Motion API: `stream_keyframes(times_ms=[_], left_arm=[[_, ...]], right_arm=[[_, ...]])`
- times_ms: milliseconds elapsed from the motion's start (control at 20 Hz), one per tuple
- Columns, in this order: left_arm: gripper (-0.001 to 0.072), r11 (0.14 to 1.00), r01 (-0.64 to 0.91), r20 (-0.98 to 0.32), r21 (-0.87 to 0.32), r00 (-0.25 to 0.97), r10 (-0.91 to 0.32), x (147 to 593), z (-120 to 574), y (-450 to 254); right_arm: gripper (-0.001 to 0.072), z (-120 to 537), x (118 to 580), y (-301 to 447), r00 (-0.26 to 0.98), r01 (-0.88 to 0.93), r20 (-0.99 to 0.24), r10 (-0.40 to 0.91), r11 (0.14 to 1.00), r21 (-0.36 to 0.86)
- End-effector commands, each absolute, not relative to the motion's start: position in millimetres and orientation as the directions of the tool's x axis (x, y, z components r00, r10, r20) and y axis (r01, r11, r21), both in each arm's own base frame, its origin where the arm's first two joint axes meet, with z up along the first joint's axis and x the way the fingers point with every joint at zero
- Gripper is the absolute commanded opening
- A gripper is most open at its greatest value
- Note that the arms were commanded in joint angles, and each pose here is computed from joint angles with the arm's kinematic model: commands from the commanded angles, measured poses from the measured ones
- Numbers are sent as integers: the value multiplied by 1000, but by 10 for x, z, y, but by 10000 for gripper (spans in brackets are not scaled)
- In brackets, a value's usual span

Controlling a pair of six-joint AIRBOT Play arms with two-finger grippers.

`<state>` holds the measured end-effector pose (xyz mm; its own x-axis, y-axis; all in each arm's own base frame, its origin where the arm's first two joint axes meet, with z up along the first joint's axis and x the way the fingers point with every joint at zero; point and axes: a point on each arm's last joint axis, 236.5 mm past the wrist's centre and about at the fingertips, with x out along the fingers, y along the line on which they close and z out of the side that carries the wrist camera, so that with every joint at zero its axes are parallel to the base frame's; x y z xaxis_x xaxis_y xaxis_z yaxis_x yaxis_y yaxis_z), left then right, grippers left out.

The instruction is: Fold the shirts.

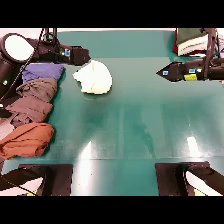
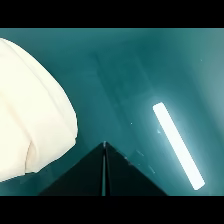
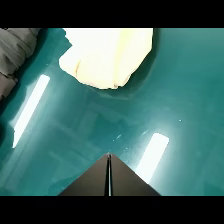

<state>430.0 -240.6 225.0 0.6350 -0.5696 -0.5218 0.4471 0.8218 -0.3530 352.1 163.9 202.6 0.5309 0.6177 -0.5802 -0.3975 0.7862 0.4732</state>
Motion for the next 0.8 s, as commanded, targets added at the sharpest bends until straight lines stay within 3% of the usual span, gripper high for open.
stream_keyframes(times_ms=[0, 450, 650, 700, 750], left_arm=[[24, 823, 446, -523, -353, 635, -569, 4304, 2241, -2404], [24, 821, 445, -522, -357, 634, -570, 4305, 2241, -2409], [27, 804, 462, -450, -374, 668, -593, 4399, 2396, -2470], [240, 810, 482, -427, -333, 689, -585, 4476, 2425, -2461], [525, 820, 475, -429, -319, 700, -572, 4568, 2357, -2453]], right_arm=[[21, 2017, 3524, 1638, 530, -395, -581, 618, 786, 476], [21, 2010, 3525, 1638, 528, -395, -583, 618, 786, 476], [20, 2027, 3550, 1632, 539, -393, -575, 615, 788, 474], [21, 2046, 3577, 1625, 550, -392, -567, 612, 790, 472], [21, 2060, 3601, 1619, 560, -390, -561, 610, 791, 471]])
